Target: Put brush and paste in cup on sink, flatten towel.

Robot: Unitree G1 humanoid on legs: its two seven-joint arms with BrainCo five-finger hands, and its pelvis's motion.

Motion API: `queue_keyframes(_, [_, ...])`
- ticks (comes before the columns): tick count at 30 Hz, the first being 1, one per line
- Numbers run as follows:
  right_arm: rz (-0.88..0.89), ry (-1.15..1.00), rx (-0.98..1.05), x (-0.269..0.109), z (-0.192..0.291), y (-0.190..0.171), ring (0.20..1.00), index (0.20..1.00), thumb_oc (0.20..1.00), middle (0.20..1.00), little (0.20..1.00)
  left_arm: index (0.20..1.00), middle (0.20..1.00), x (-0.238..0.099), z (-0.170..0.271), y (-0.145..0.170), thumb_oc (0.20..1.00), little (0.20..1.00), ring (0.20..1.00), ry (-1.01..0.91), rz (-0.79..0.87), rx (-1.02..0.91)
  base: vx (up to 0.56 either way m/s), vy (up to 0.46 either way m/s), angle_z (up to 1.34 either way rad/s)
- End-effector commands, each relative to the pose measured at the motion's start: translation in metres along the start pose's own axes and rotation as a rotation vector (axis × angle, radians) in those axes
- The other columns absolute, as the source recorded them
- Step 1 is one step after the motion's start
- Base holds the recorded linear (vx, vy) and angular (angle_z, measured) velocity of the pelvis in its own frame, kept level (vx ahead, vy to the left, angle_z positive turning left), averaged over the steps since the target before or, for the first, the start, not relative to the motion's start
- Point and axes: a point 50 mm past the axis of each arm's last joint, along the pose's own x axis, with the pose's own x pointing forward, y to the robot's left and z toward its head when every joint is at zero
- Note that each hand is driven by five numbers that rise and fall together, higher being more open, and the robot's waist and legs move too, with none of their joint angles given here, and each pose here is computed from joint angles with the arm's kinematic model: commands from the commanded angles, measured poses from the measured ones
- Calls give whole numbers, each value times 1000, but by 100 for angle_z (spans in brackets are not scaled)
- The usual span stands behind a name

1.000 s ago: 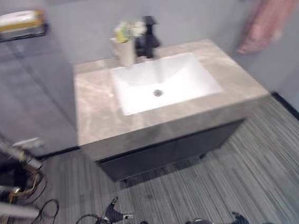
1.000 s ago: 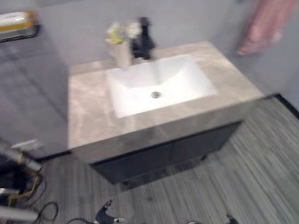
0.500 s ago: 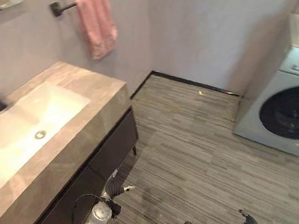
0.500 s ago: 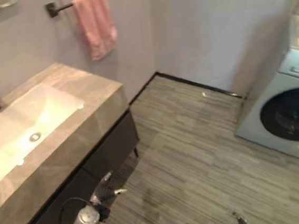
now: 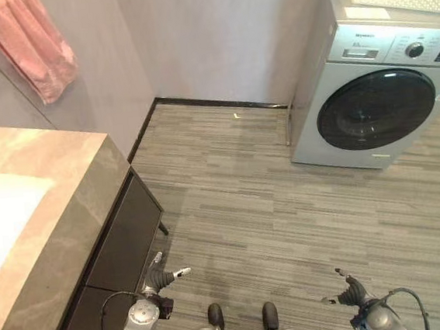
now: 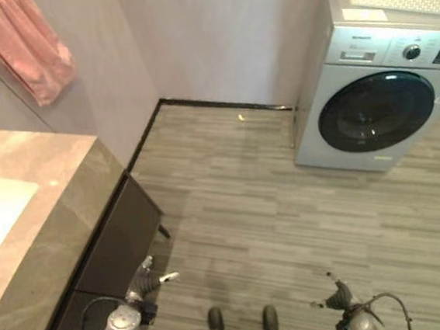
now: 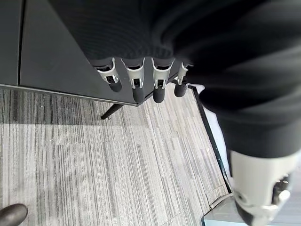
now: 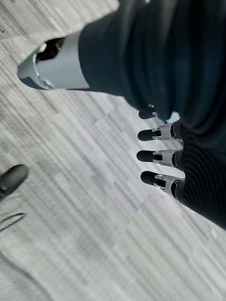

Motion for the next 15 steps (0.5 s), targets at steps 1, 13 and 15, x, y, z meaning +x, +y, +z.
queue_keyframes(1, [-60,-91,202,6,24,-12,1000,1000,1000,1000,1000,1000,1000,2,23,20,1000,1000,1000,-117,67,-1,178,156,-34])
queue_keyframes(13, [-43,-245,527,-8,45,-16,1000,1000,1000,1000,1000,1000,1000,-6,19,29,1000,1000,1000,-130,37,-37,480,-31,3])
queue_keyframes(15, [-22,-217,544,-14,35,-10,1000,1000,1000,1000,1000,1000,1000,-5,20,20,1000,1000,1000,-120,27,-42,847,-447,52])
